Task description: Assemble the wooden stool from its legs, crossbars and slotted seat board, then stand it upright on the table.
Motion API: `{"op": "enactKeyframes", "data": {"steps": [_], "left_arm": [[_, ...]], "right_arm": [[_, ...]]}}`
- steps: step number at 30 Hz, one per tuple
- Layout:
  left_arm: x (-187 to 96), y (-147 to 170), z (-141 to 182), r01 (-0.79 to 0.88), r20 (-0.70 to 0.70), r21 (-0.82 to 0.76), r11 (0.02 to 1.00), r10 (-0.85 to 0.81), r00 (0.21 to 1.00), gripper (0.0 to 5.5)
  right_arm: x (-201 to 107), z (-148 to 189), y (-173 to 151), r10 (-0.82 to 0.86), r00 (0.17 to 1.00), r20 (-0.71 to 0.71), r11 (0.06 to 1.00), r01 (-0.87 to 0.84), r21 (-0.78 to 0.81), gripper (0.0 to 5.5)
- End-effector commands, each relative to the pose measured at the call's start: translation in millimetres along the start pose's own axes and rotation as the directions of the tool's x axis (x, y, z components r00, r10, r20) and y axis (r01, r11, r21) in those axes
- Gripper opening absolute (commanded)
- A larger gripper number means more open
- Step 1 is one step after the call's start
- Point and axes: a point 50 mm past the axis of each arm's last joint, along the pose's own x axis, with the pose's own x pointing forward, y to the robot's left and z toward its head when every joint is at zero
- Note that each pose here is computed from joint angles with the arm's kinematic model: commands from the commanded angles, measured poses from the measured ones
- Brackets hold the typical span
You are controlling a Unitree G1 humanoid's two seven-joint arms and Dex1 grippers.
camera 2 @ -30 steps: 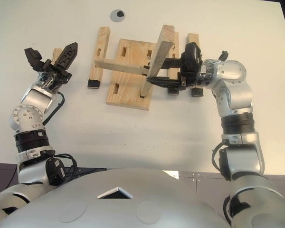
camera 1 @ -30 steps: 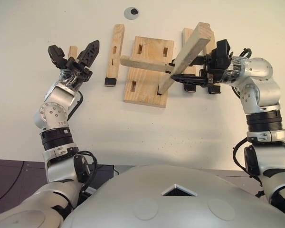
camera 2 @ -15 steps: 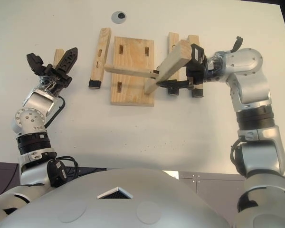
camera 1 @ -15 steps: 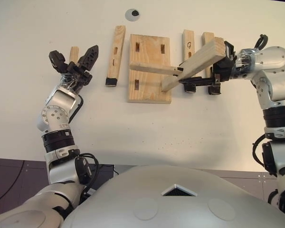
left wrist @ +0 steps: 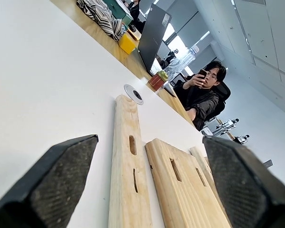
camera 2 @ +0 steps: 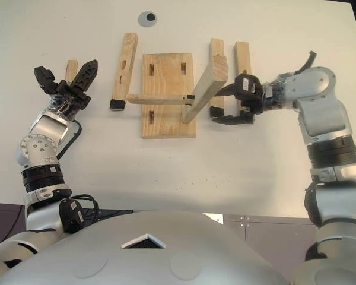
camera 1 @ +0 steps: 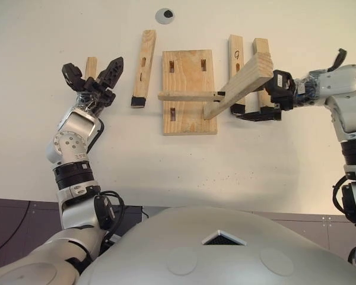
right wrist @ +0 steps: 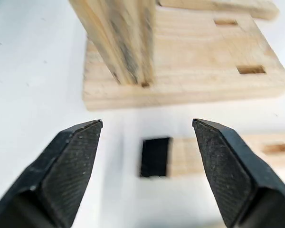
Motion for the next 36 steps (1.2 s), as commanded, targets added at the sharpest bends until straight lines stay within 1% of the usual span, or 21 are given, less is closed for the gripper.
{"op": "enactKeyframes", "data": {"steps": [1,2,4,6,8,10,12,17,19,22,23,25,26,28,30,31,33,34,36], "left_arm": [[2.9,-1.6,-0.8,-0.006,-0.006,0.026,1.000,0.006,1.000,4.04],[2.5,-2.0,-0.4,-0.008,-0.005,0.030,1.000,0.008,1.000,4.04],[2.3,-2.5,1.2,-0.012,0.005,0.032,0.999,0.012,1.000,4.04],[2.4,-2.5,1.8,-0.016,0.010,0.033,0.999,0.015,1.000,4.04],[3.0,-4.9,4.6,-0.016,0.026,0.034,0.999,0.015,1.000,4.04],[4.8,-7.9,9.4,-0.012,0.048,0.032,0.999,0.010,0.999,4.04],[6.8,-9.7,12.0,-0.011,0.059,0.034,0.999,0.009,0.998,4.04],[8.2,-12.3,15.9,-0.014,0.079,0.034,0.999,0.012,0.997,4.04],[8.2,-12.4,16.0,-0.017,0.080,0.034,0.999,0.014,0.997,4.04],[9.1,-15.2,19.7,-0.024,0.097,0.054,0.998,0.018,0.995,4.04],[9.8,-21.0,25.0,-0.010,0.117,0.081,0.997,0.000,0.993,4.04],[12.8,-38.9,37.9,0.024,0.150,0.187,0.982,-0.053,0.987,4.04],[15.1,-49.9,44.2,0.046,0.156,0.256,0.966,-0.088,0.984,4.04],[18.4,-65.6,52.9,0.080,0.166,0.342,0.936,-0.144,0.976,4.04],[20.3,-78.8,60.5,0.134,0.166,0.392,0.910,-0.213,0.963,4.04],[21.9,-85.1,64.0,0.176,0.156,0.400,0.899,-0.256,0.954,4.04],[23.8,-100.8,69.0,0.320,0.112,0.388,0.864,-0.389,0.914,4.04],[24.3,-107.6,70.5,0.389,0.090,0.374,0.842,-0.450,0.888,4.04],[26.5,-117.7,73.2,0.506,0.060,0.306,0.806,-0.547,0.835,4.04]], "right_arm": [[10.3,20.4,-20.5,-0.306,0.942,0.137,0.936,0.271,0.224,3.46],[14.6,23.2,-19.7,-0.346,0.928,0.140,0.902,0.289,0.320,3.46],[23.7,21.8,-15.4,-0.449,0.891,0.068,0.809,0.373,0.454,3.46],[30.9,15.6,-8.2,-0.529,0.847,-0.042,0.717,0.474,0.511,3.46],[39.1,10.1,3.0,-0.552,0.826,-0.119,0.668,0.522,0.530,3.46],[47.1,5.7,13.5,-0.541,0.825,-0.164,0.643,0.531,0.551,3.46],[55.0,1.7,22.1,-0.525,0.830,-0.189,0.643,0.532,0.551,3.46],[70.9,-15.5,32.7,-0.496,0.816,-0.297,0.601,0.570,0.561,3.46],[74.3,-17.1,35.2,-0.492,0.807,-0.325,0.596,0.585,0.550,3.22],[73.9,-18.9,35.6,-0.509,0.783,-0.358,0.591,0.620,0.515,2.71],[72.2,-19.5,34.6,-0.518,0.772,-0.368,0.584,0.634,0.507,2.39],[68.1,-18.1,29.9,-0.551,0.748,-0.370,0.550,0.659,0.512,2.14],[65.5,-13.6,24.3,-0.589,0.730,-0.347,0.521,0.671,0.529,2.08],[60.0,-1.1,12.6,-0.660,0.695,-0.283,0.459,0.673,0.580,2.07],[52.0,17.8,-3.3,-0.738,0.651,-0.177,0.416,0.646,0.640,2.06],[47.0,28.6,-12.0,-0.770,0.629,-0.105,0.415,0.620,0.666,2.06],[35.1,54.2,-28.8,-0.796,0.596,0.107,0.486,0.525,0.698,2.06],[29.2,66.7,-35.5,-0.779,0.587,0.218,0.549,0.473,0.689,2.06],[16.7,89.1,-44.7,-0.688,0.574,0.444,0.704,0.380,0.600,2.06]]}}
